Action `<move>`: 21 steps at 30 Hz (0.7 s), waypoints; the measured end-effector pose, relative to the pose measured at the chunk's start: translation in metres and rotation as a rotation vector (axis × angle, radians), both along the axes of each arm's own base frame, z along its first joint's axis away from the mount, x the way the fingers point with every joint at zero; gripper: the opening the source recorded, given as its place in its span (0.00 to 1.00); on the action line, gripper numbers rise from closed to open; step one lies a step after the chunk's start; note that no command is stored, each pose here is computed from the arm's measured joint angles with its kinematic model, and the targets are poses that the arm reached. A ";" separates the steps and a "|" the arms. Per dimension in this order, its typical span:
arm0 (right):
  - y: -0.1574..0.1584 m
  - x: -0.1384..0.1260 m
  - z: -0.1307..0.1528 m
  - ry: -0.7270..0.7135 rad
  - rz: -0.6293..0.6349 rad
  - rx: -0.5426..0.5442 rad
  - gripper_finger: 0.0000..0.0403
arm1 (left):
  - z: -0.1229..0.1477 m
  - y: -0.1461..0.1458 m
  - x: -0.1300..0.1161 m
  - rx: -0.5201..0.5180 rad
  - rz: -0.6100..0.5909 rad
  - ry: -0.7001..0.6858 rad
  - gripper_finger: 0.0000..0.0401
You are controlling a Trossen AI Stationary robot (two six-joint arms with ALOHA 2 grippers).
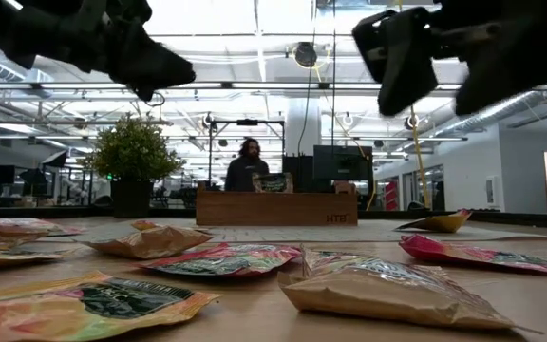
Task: Pick & Place Tea
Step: Put the brown tea bag into the middle section of the wooden organizer
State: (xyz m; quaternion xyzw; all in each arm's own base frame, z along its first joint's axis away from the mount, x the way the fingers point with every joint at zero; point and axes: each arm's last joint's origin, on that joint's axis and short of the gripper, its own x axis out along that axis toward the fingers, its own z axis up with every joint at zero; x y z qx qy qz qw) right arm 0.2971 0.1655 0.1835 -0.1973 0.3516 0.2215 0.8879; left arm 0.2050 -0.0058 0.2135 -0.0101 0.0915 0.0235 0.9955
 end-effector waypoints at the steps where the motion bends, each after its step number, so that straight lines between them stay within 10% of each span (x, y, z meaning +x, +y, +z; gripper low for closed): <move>1: 0.007 0.005 -0.005 0.021 0.009 -0.012 0.52 | -0.002 0.000 -0.001 -0.009 0.002 0.001 0.29; 21: 0.067 0.035 -0.048 0.132 0.117 -0.100 0.53 | -0.009 -0.004 0.000 -0.136 0.010 0.023 0.29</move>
